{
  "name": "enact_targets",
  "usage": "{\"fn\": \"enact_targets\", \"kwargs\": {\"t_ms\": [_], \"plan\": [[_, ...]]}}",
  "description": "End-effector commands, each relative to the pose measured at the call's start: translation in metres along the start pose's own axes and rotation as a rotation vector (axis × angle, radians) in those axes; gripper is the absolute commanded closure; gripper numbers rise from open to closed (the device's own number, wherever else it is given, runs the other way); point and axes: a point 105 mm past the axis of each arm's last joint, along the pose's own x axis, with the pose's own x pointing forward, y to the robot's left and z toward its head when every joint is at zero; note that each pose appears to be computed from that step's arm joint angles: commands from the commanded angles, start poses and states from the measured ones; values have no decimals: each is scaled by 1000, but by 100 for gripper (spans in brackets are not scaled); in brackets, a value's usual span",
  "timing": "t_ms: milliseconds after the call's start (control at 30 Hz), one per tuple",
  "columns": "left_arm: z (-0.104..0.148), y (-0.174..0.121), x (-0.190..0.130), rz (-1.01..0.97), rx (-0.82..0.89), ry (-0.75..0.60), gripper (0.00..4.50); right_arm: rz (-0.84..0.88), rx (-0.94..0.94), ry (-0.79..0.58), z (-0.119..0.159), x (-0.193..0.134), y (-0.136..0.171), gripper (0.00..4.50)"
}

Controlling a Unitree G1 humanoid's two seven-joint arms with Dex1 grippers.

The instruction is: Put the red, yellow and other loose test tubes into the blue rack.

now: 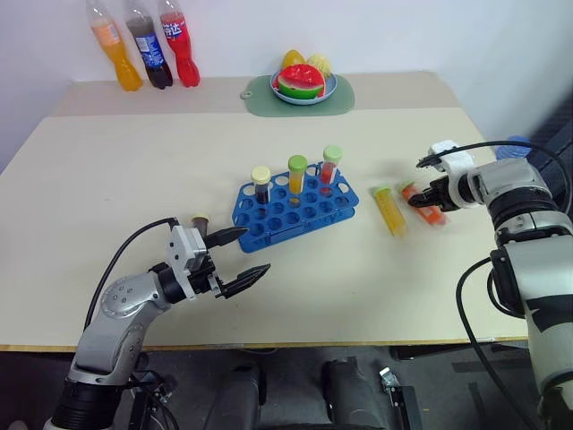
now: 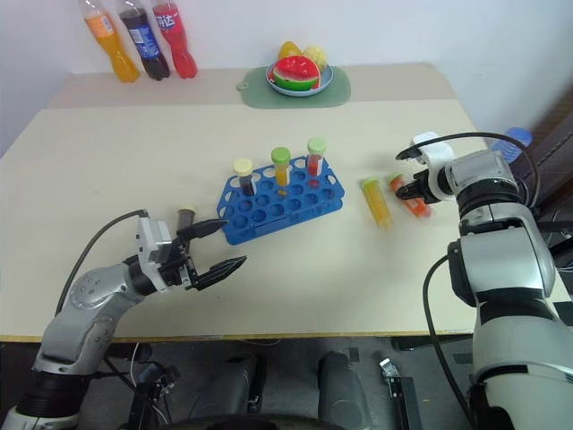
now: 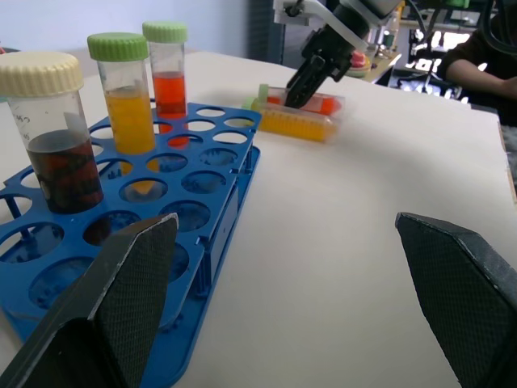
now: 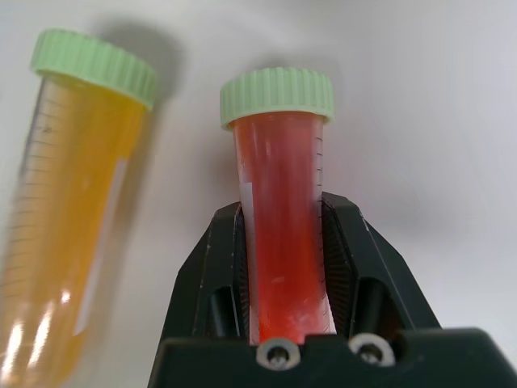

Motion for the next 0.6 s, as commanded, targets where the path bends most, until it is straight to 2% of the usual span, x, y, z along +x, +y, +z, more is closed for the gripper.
{"fn": "enact_targets", "kwargs": {"t_ms": [33,167,300,467,600], "plan": [[8,-3,0,-2,36,-31,0,-89,-99,-267,31,-20,-21,375],[7,-2,-2,4,35,-30,0,-26,-90,-649,69,-44,-14,375],[5,0,-1,-8,38,-16,0,44,-205,-935,71,-55,21,375],[3,4,-4,-28,37,0,0,27,-222,-1112,58,-52,69,375],[4,8,-5,-41,36,6,0,-8,-118,-1229,64,-48,96,375]]}}
